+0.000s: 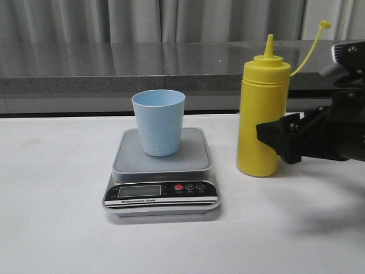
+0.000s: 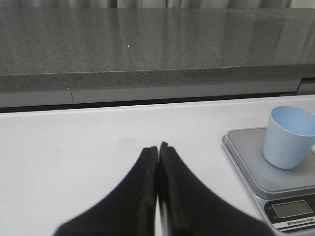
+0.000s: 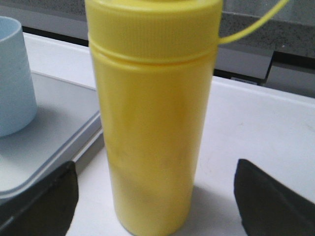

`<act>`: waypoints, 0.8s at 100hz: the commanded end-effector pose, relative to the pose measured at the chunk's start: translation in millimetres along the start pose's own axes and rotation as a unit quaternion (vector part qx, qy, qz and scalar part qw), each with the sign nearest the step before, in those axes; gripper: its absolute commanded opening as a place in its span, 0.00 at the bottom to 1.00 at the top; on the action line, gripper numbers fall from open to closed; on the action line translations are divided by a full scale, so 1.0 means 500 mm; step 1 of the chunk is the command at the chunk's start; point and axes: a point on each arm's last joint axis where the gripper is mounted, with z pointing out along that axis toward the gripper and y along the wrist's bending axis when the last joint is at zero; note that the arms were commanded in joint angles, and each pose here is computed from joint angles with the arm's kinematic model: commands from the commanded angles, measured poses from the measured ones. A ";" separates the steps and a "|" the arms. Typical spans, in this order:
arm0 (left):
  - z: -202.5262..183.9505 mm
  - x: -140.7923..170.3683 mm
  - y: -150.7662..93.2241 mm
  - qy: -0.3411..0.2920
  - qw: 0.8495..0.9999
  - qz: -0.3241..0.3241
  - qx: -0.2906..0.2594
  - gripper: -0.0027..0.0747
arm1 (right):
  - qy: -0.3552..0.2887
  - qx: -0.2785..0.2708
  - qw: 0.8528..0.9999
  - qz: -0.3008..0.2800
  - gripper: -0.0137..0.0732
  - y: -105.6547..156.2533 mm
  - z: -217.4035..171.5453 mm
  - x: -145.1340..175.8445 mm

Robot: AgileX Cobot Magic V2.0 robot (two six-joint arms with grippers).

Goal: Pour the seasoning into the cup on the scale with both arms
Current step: 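Reach the right gripper to the yellow squeeze bottle and grasp it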

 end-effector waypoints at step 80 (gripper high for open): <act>-0.004 -0.032 0.000 -0.053 0.999 -0.009 -0.002 0.01 | -0.112 -0.037 0.993 -0.018 0.83 -0.003 0.090 -0.072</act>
